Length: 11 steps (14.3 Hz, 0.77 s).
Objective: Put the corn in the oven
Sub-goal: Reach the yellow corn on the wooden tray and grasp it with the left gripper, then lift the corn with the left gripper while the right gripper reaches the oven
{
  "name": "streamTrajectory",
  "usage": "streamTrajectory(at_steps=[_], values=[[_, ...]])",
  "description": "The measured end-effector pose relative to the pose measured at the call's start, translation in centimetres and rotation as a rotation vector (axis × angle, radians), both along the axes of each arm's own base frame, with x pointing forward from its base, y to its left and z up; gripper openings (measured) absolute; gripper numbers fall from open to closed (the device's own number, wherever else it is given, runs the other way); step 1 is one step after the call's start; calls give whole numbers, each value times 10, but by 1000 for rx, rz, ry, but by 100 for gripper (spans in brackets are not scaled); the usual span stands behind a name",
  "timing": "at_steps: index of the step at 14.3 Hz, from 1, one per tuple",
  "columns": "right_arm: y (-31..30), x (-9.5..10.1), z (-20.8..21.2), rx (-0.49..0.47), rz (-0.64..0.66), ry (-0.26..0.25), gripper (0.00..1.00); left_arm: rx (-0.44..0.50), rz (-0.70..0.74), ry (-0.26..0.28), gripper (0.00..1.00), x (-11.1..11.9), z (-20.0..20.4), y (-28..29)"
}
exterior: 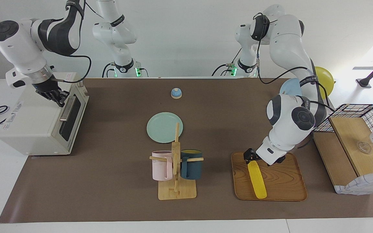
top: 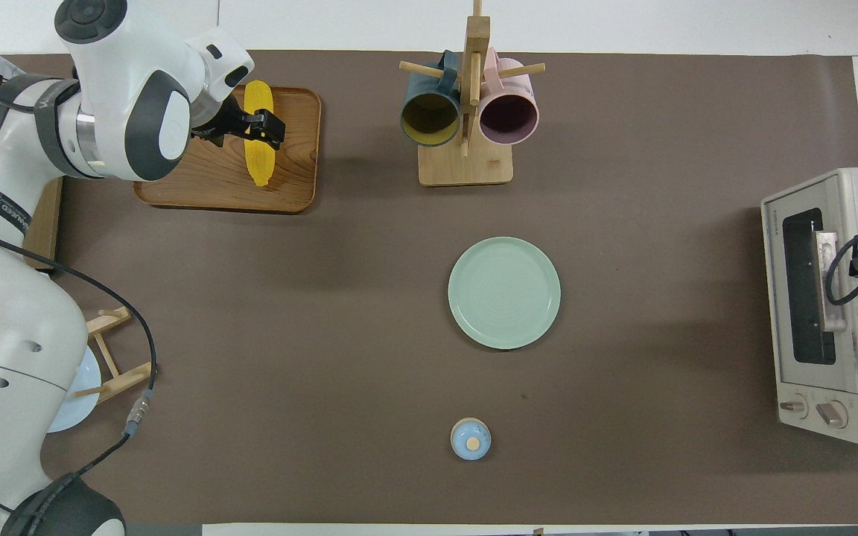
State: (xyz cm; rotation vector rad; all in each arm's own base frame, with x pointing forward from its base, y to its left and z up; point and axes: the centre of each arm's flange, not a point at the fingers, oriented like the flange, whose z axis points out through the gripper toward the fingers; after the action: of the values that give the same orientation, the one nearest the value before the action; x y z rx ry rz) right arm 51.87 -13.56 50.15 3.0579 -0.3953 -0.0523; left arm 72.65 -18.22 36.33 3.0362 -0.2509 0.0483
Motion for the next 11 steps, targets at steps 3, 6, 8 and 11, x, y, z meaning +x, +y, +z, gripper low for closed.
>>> streamTrajectory(at_steps=[3,6,8,11], values=[[1,-1,-4,0,-31,5,1,-4,10,-27,100,7,-12,4],[2,1,-10,3,-37,10,1,8,7,-54,100,14,-27,5],[2,1,-10,5,-38,10,1,12,6,-61,100,19,-37,5],[2,1,-10,5,-39,10,1,9,3,-72,100,22,-44,2]])
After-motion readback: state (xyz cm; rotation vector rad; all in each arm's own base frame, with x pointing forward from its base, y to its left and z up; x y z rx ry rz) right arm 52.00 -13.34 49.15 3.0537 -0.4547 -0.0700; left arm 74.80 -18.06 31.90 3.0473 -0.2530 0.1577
